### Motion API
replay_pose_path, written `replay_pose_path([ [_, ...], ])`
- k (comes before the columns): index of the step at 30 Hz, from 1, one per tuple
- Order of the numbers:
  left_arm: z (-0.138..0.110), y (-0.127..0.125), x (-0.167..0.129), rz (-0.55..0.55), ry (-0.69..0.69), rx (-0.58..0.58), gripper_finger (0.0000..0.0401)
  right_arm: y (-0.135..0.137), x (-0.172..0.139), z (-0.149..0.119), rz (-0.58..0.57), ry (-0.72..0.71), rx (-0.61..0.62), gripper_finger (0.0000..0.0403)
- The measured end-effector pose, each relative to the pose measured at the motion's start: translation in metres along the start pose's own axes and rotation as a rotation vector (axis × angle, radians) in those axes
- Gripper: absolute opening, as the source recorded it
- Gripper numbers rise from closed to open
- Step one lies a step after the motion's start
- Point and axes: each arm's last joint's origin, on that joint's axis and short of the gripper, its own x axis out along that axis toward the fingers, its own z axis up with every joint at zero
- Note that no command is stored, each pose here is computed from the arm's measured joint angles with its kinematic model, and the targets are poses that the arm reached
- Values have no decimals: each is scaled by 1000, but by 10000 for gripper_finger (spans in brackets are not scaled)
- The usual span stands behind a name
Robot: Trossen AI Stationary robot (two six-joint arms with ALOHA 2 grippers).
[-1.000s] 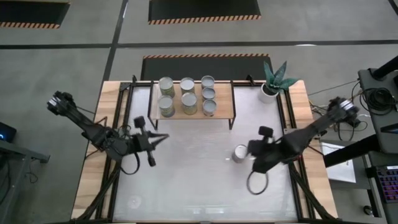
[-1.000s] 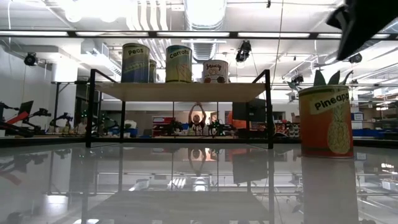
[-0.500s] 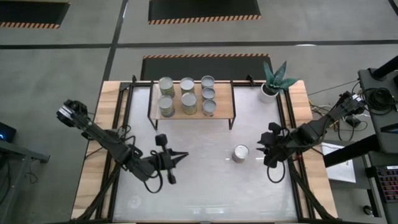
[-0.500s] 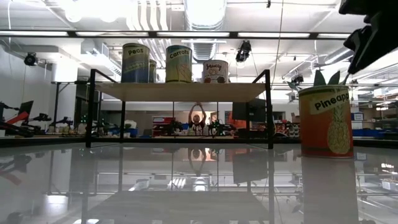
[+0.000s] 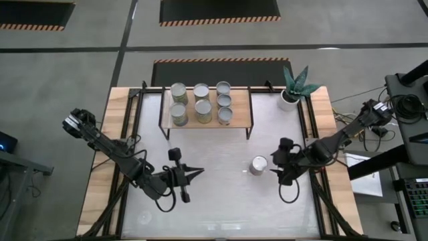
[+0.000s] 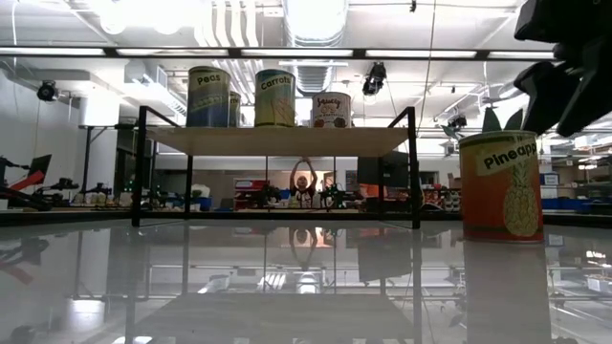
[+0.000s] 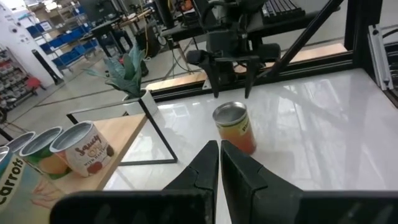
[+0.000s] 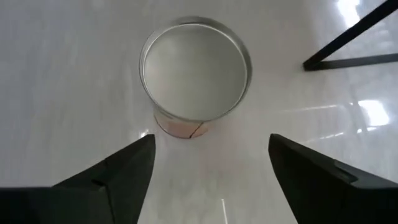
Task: Pick and place cans onto a shelf
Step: Put the canned pineapple on the shelf
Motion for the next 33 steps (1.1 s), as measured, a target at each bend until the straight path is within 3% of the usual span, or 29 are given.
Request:
replay_pose_path([
  [12, 0, 0, 0, -1, 1, 10, 0, 10, 28, -6, 55, -81, 35, 300],
  [22, -1, 0, 0, -1, 1, 16, 0, 10, 48, -18, 74, -268, 112, 300],
  [33, -1, 0, 0, 0, 0, 15, 0, 10, 76, -36, 71, -422, 100, 301],
])
